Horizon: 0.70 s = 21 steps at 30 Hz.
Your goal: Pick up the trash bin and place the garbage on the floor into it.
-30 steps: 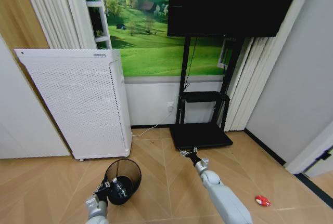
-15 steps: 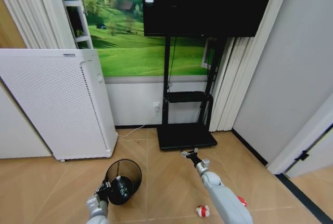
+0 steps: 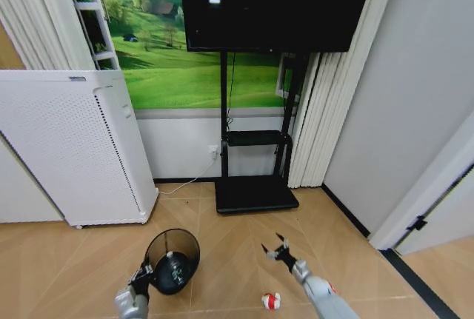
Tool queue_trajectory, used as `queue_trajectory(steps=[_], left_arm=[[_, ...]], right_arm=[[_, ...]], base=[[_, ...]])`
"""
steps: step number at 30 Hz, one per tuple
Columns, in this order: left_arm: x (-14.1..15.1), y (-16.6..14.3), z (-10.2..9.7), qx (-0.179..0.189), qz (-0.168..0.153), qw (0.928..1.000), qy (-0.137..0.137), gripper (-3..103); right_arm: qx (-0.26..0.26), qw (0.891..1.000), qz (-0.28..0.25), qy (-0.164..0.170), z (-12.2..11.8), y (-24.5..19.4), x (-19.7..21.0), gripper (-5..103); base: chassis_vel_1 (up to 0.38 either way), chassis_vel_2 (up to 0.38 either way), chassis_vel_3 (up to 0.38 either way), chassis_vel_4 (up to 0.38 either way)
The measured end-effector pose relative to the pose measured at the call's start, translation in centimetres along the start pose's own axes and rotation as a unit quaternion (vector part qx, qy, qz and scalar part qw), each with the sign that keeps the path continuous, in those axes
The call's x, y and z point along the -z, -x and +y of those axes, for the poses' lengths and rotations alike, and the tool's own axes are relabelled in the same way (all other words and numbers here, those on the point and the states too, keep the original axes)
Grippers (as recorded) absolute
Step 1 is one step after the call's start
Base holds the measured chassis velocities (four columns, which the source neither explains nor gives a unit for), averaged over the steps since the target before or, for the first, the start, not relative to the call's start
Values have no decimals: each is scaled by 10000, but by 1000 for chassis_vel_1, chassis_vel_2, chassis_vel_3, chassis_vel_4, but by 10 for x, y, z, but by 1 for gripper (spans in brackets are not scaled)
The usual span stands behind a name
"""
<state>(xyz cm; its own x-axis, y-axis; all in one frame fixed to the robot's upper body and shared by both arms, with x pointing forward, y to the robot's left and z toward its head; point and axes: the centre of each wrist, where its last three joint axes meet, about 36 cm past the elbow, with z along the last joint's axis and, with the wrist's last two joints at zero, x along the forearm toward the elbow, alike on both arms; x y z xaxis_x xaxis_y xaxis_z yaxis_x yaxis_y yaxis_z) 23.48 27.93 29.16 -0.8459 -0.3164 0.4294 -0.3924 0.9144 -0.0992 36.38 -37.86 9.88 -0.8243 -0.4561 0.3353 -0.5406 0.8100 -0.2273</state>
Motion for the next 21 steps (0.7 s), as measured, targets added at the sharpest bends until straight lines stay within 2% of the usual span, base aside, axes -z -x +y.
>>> queue_trajectory(steps=[2,5,8,12,21], left_arm=[[-7,-3,5,18,40,10000,18,6],[-31,-13,18,81,147,9998,46,6],[-39,-17,20,73,192,9998,40,6],[-50,-19,19,62,238,9997,-2,6],[-48,-14,15,15,197,9998,-47,6]], right_arm=[[23,10000,46,1,5,-3,-7,100],[-2,9997,217,119,14,-11,-20,100],[41,9994,314,149,19,-13,-24,100],[354,9987,360,81,37,-24,-36,100],[487,9973,546,-105,25,-63,-47,100]], base=[[0,0,0,0],[-4,-14,18,10],[-4,-14,18,10],[0,0,0,0],[0,0,0,0]])
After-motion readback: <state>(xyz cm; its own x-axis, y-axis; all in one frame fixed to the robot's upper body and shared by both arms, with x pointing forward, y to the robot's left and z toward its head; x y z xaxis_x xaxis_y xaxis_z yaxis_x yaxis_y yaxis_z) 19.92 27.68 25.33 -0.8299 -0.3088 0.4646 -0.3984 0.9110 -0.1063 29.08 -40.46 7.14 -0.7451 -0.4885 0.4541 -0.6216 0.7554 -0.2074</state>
